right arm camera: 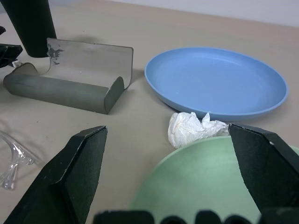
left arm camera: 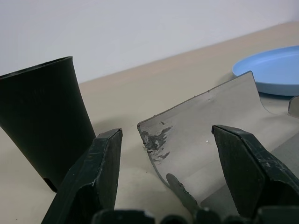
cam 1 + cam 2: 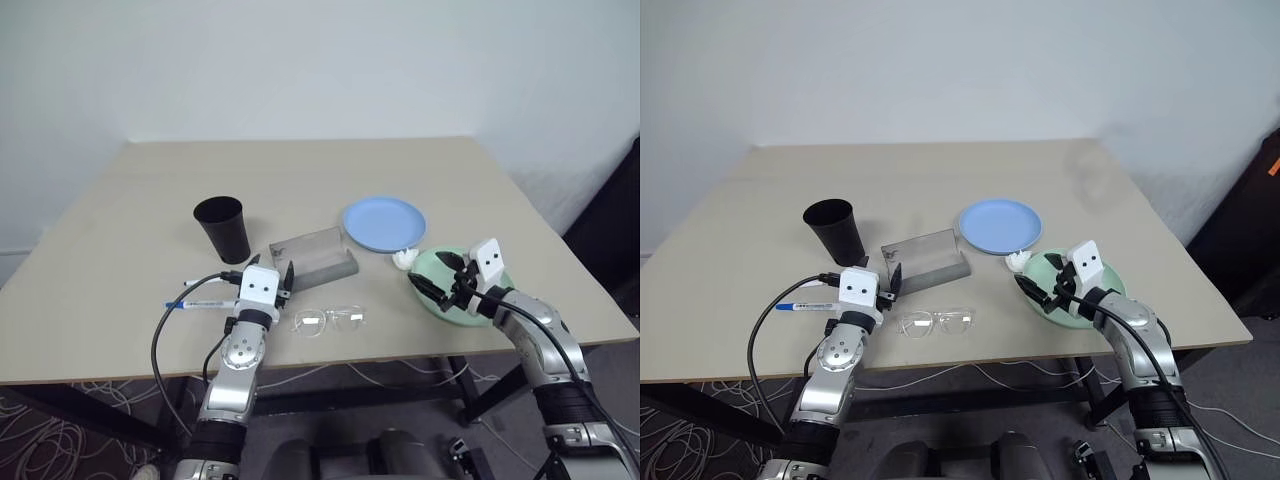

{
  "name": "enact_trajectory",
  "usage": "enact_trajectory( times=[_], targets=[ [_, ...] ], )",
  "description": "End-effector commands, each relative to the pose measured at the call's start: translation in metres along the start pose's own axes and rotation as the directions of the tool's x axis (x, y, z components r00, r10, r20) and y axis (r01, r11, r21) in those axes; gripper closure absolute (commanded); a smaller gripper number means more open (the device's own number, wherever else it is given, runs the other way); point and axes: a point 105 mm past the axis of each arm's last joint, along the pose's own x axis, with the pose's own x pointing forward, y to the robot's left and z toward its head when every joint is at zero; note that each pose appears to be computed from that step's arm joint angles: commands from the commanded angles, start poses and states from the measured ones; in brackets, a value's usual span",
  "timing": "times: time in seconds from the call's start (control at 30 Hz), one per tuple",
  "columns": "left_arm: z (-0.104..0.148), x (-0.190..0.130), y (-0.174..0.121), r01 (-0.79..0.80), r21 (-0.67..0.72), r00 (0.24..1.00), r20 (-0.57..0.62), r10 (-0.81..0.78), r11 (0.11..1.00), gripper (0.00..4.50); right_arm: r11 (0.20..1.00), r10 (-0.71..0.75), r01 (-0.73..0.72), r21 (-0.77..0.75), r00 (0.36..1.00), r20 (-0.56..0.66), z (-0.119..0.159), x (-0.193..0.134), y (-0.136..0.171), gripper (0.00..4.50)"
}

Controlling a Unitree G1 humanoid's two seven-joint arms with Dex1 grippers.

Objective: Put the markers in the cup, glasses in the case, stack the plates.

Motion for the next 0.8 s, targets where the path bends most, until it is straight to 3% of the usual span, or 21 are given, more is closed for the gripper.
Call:
enact_trajectory(
  times=[0.03, 0.8],
  targets=[
    [0.016, 0.000, 0.000, -0.008, 0.006, 0.998, 0.060, 0.007, 1.000, 1.28, 0.999, -0.001, 0.003, -0.048, 0.999, 0.048, 0.019, 0.000, -0.002, 0.00],
    [0.013, 0.001, 0.012, 0.000, 0.008, 0.999, 0.052, -0.001, 1.000, 1.28, 0.998, -0.027, 0.030, -0.055, 0.998, 0.056, 0.022, -0.008, 0.006, 0.00]
  ],
)
